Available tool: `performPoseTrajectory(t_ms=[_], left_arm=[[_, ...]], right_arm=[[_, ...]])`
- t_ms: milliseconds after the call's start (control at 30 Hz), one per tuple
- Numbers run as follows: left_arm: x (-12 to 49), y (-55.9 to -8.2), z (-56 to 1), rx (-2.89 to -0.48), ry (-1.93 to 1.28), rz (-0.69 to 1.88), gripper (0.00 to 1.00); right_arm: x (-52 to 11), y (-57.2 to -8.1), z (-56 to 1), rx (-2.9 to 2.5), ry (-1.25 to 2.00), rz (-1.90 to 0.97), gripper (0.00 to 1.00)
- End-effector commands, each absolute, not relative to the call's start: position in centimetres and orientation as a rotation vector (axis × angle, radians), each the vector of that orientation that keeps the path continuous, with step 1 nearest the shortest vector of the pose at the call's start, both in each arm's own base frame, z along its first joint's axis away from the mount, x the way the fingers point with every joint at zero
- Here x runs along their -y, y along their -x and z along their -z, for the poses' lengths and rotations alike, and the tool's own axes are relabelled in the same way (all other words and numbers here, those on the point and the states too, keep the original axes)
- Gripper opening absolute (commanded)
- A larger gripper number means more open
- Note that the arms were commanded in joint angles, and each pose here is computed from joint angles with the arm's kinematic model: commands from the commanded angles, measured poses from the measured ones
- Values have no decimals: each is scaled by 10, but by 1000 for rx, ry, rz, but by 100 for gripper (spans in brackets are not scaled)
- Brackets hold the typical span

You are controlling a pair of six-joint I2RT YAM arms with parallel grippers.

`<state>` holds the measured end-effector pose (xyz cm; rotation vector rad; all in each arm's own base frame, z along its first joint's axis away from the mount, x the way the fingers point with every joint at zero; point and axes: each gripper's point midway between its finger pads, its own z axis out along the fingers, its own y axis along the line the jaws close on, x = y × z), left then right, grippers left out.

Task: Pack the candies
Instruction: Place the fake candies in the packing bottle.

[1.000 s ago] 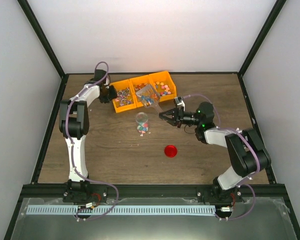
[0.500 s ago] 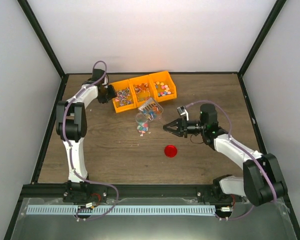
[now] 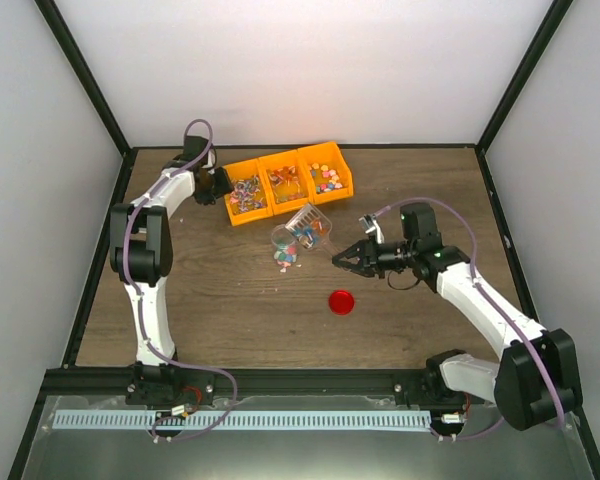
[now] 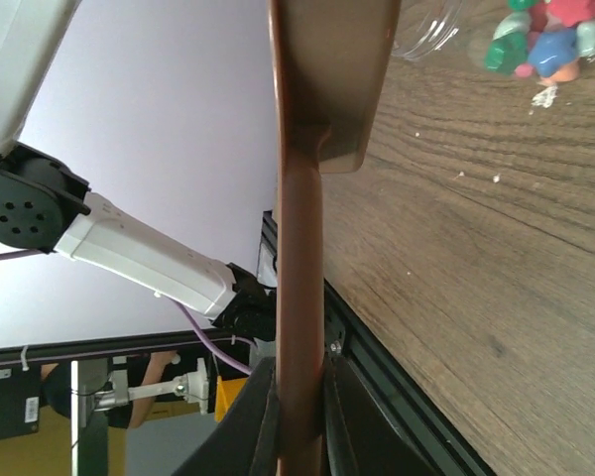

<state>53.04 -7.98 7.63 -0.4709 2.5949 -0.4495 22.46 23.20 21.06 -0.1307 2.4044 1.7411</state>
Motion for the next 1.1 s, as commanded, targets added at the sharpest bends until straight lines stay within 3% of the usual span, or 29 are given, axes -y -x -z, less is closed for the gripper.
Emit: performPoseTrajectory(t_ms=[0, 1067], left_arm=[[79, -532, -94, -2556, 456, 461, 51], [79, -531, -85, -2566, 453, 471, 52]], right_arm=[[-227, -225, -220, -2424, 186, -1636, 1], [-237, -229, -214, -2657, 262, -1398, 1]])
